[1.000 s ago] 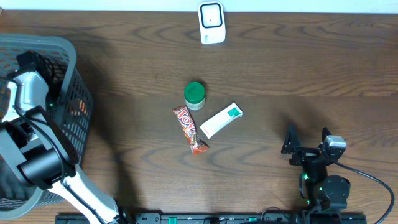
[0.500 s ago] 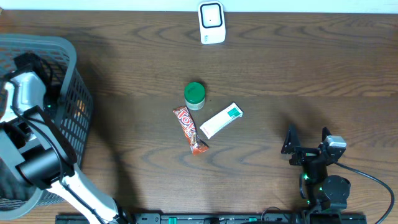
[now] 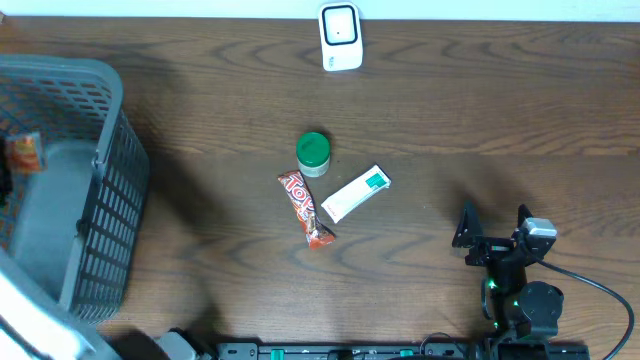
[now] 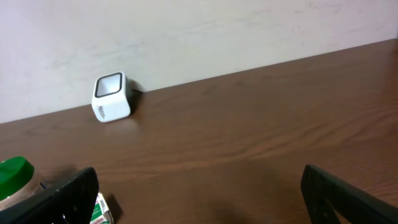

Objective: Scan the item barcode
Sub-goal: 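Carry the orange box toward the scanner with the left gripper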

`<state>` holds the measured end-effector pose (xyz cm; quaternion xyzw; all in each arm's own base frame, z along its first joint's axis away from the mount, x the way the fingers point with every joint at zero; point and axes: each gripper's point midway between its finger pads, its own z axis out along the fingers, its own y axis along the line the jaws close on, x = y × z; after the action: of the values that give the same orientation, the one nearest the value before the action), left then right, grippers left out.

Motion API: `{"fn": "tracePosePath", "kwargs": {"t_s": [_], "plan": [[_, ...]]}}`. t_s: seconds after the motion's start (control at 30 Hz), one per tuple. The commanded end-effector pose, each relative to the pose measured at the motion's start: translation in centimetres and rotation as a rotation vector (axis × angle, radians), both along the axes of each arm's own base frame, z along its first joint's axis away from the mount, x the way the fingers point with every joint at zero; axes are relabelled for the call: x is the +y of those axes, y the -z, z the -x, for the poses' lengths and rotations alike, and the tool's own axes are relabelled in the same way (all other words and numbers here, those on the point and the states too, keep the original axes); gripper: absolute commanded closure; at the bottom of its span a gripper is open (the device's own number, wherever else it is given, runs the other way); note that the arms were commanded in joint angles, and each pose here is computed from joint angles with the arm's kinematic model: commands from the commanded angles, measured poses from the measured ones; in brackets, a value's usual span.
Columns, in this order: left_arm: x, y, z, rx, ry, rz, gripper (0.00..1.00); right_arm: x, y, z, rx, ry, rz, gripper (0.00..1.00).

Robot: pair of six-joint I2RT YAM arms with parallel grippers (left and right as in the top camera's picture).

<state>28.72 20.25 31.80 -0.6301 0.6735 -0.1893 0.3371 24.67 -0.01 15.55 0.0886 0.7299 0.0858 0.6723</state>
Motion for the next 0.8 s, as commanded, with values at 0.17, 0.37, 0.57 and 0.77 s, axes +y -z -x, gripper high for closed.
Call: {"fn": "tracePosePath", "kwargs": {"t_s": [0.17, 0.37, 0.57, 0.77], "plan": [[-19.5, -4.1, 0.7, -0.102, 0.615, -0.098, 0.68, -0.3, 0.1, 0.0, 0.001, 0.015, -0.008, 0.01], [-25.5, -0.4, 0.4, 0.044, 0.509, -0.065, 0.68, -0.3, 0.1, 0.0, 0.001, 0.015, -0.008, 0.01], [-33.6, 4.2, -1.7, 0.097, 0.539, -0.047, 0.68, -0.3, 0.1, 0.0, 0.001, 0.015, -0.008, 0.01], [-42.4, 10.1, -4.8, 0.147, 0.573, 0.015, 0.68, -0.3, 0.1, 0.0, 0.001, 0.015, -0.008, 0.01]]}}
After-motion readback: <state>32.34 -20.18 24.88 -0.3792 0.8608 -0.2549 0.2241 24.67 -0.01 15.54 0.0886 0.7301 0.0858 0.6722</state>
